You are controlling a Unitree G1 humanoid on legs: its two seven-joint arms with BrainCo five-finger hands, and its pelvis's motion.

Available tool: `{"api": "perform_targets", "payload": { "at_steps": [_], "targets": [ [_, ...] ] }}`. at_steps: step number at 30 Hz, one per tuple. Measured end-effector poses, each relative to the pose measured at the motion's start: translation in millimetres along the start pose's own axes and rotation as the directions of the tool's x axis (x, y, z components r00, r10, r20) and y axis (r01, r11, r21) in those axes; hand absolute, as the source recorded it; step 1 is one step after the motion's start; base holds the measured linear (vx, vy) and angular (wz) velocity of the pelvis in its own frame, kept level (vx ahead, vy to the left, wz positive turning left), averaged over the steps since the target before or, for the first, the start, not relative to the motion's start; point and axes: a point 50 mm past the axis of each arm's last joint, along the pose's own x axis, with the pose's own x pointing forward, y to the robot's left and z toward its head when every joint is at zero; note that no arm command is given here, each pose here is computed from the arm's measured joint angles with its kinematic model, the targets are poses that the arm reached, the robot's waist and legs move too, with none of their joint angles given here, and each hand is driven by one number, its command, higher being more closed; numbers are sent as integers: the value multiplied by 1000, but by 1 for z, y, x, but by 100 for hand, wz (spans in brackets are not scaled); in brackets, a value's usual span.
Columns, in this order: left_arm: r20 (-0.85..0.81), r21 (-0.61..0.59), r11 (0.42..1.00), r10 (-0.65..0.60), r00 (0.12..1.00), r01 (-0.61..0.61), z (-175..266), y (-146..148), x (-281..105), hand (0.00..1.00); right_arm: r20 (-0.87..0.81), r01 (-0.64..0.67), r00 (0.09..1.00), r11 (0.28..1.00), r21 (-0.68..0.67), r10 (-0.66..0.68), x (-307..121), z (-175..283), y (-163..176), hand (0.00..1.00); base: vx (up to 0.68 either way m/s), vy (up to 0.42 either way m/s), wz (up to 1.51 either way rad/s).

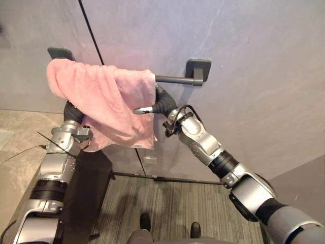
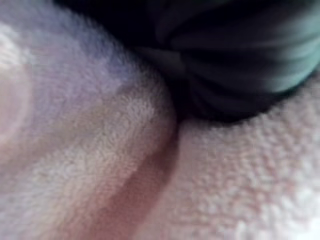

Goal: Organize washtable

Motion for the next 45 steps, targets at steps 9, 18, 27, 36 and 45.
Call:
{"api": "perform_targets", "payload": {
  "at_steps": [9, 18, 27, 36, 45],
  "targets": [
    [-3, -5, 1000, 1, 1000, -1, -1, -1, 0, 100, -32, 53, 998, 997, -49, -55, 1, -7, -7, 100, 1, -6, 5],
    [6, 9, 1000, 22, 1000, -22, 2, 4, 0, 100, -17, 89, 996, 991, -105, -91, -2, -5, -14, 100, 0, 0, 0],
    [39, 44, 990, 129, 991, -131, 22, 39, 10, 100, 8, 169, 986, 982, -84, -169, -16, -6, -29, 100, -8, 0, 0],
    [4, 72, 986, 153, 988, -153, 19, 58, 6, 100, 26, 231, 973, 971, -59, -230, -34, -7, -44, 100, 0, 0, -6],
    [-82, 25, 989, 149, 985, -147, -7, 51, 0, 100, 53, 238, 970, 971, -21, -236, -41, -2, -46, 100, 4, -4, -4]
  ]
}}
